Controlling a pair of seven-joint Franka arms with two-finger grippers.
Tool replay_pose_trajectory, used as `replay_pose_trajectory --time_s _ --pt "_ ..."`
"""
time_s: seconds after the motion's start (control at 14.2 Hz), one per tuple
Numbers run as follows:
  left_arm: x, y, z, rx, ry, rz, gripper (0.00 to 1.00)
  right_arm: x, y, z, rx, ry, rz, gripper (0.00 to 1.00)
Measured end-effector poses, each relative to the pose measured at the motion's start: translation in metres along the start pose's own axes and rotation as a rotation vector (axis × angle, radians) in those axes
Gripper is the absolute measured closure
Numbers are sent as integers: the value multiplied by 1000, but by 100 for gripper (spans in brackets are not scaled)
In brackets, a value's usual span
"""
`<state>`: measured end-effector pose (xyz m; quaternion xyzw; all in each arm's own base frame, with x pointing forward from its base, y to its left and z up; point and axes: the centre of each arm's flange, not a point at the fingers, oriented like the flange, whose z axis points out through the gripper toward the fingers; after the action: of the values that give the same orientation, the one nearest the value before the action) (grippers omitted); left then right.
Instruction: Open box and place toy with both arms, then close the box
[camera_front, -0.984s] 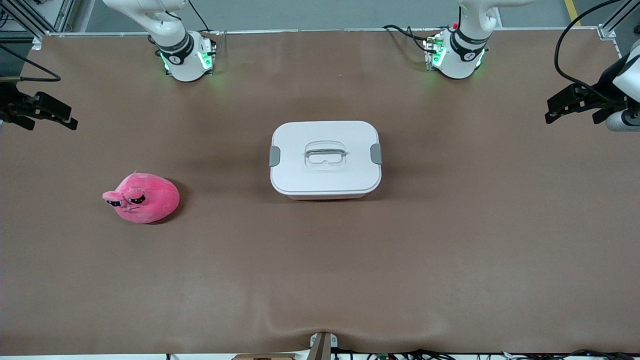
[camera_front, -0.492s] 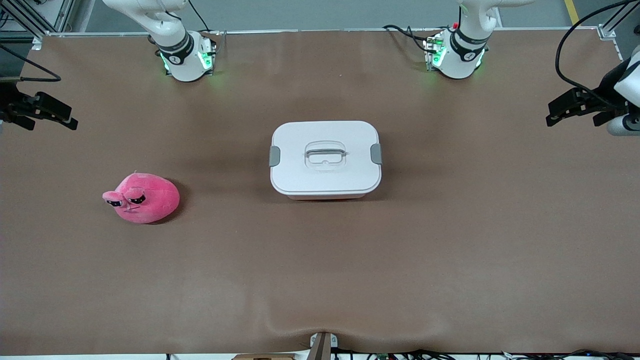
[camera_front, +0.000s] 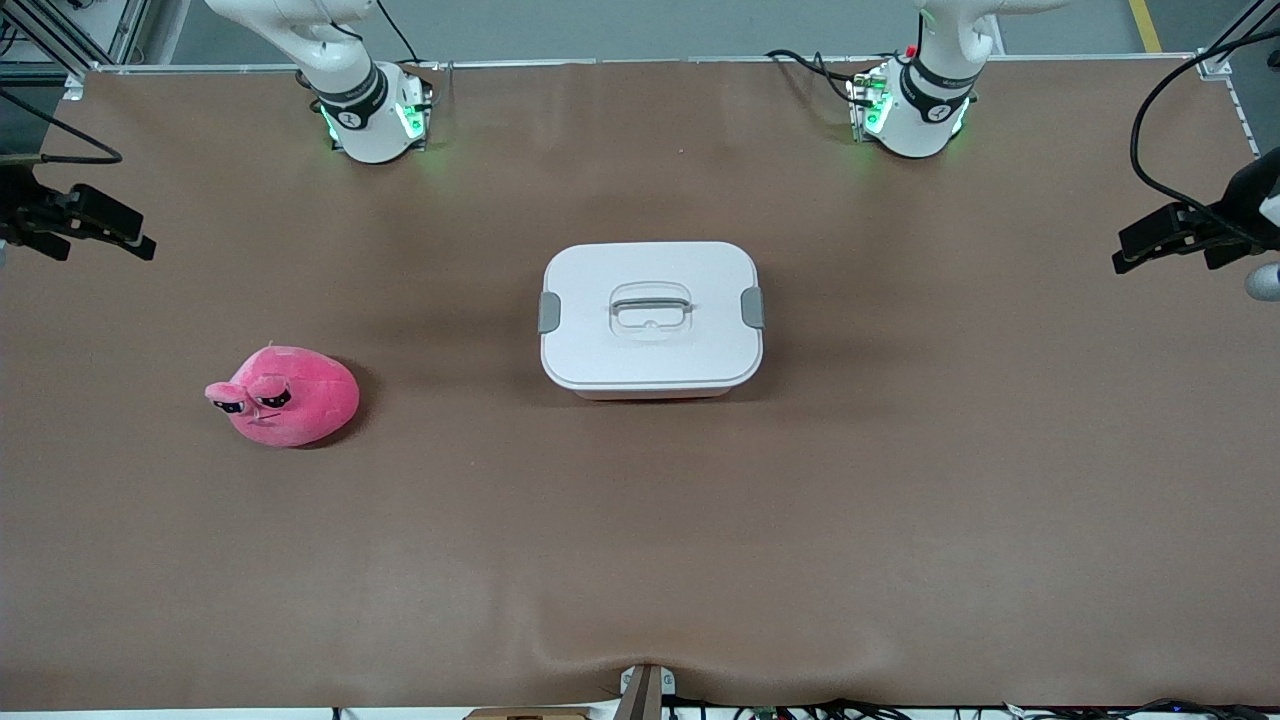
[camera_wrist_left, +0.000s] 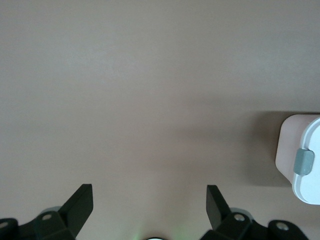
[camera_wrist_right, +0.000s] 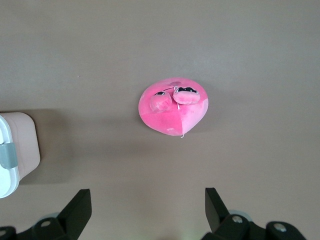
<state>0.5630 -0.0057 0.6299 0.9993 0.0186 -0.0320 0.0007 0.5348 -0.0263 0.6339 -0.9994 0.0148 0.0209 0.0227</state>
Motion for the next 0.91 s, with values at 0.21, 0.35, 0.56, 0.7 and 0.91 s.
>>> replay_pose_trajectory --time_s 0.21,0.35,0.56,0.7,0.91 --pt "6 4 8 0 -9 2 0 0 0 0 0 0 0 0" --pt "13 6 14 0 0 -4 0 0 0 0 0 -1 0 0" --pt "19 14 22 1 -8 -68 0 0 0 1 0 -2 0 0" --pt "21 21 27 2 -14 -131 0 0 0 2 0 -4 1 0" --pt "24 39 33 0 -15 -190 0 1 0 4 0 -7 1 0"
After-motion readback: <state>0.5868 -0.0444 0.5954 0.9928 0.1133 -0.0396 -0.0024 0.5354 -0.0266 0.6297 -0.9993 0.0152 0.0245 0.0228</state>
